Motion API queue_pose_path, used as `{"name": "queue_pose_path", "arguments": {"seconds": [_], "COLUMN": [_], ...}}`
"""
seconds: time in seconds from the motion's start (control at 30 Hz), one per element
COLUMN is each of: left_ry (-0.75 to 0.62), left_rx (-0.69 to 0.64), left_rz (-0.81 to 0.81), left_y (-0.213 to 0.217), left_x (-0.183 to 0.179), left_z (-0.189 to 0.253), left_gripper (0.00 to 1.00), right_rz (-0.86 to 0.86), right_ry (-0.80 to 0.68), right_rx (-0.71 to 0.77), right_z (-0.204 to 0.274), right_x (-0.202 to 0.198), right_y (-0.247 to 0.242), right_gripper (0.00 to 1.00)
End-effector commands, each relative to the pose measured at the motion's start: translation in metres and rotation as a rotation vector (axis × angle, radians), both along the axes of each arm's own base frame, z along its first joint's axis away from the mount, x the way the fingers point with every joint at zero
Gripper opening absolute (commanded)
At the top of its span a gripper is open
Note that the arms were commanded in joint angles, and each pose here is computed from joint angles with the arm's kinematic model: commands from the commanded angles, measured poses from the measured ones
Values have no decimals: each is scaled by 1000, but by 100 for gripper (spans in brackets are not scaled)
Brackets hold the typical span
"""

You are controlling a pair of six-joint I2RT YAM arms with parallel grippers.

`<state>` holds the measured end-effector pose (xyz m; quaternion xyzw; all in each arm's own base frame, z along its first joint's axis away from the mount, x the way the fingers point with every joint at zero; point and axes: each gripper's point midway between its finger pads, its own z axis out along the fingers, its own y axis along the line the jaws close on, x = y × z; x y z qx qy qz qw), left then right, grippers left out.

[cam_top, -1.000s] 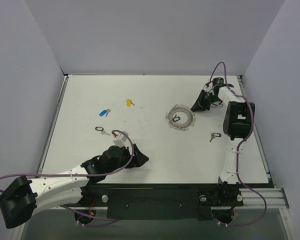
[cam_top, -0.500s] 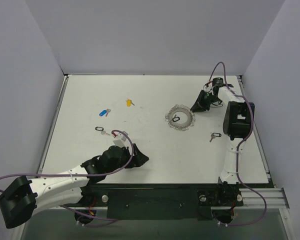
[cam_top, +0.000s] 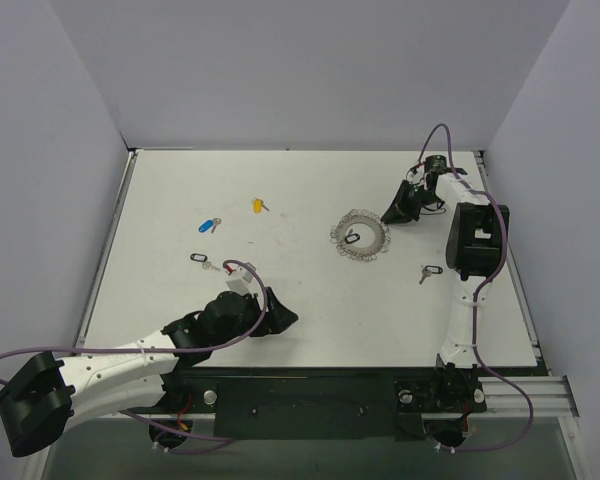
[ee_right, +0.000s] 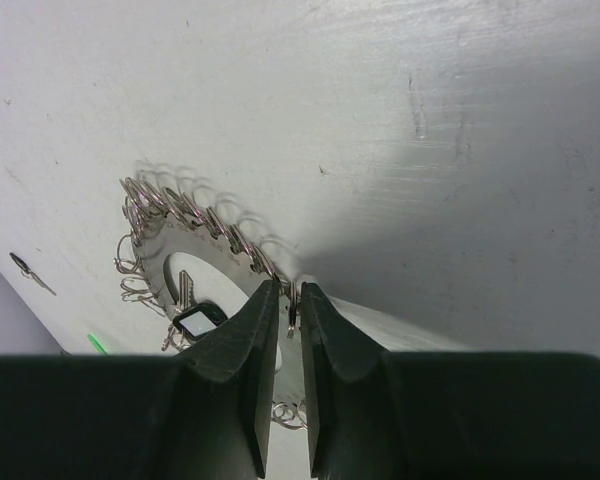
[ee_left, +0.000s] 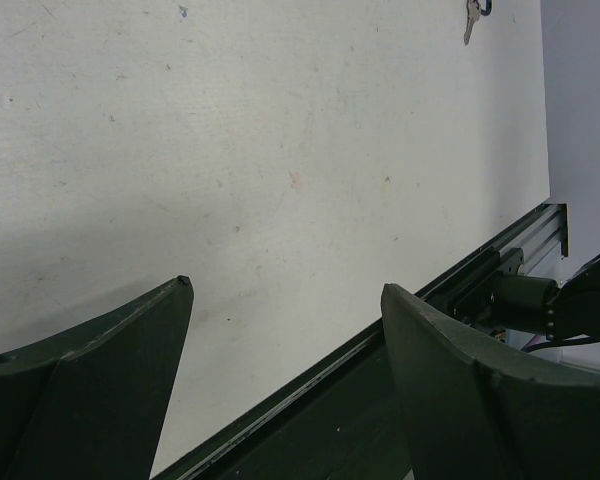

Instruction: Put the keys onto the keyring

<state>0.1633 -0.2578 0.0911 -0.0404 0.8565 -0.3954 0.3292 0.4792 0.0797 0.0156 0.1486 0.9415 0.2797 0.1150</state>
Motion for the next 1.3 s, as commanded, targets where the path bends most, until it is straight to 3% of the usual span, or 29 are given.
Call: {"name": "queue_pose_path", "arguments": {"seconds": [0.0,0.2,0.43,1.27], "left_ry": [-42,-41,-41,-34], "left_rx": [-77,-76,-80,-87], "left_rz": [-3,-5,-7,-2], "left_y": [-10,-10,-10,-9], "left_x": [7,6,5,4], "left_z": [26,26,27,26], "left_gripper": [86,86,86,85], "right_rz": [22,23,22,28], "right_ry": [-24,-18,-26,-24], "right_rx": [0,-2,-1,-6], "right_z": [23,21,26,28], "right_x": [-4,-6,-7,-12], "right_y": [2,2,2,2], "right_gripper": [10,9,16,11]}}
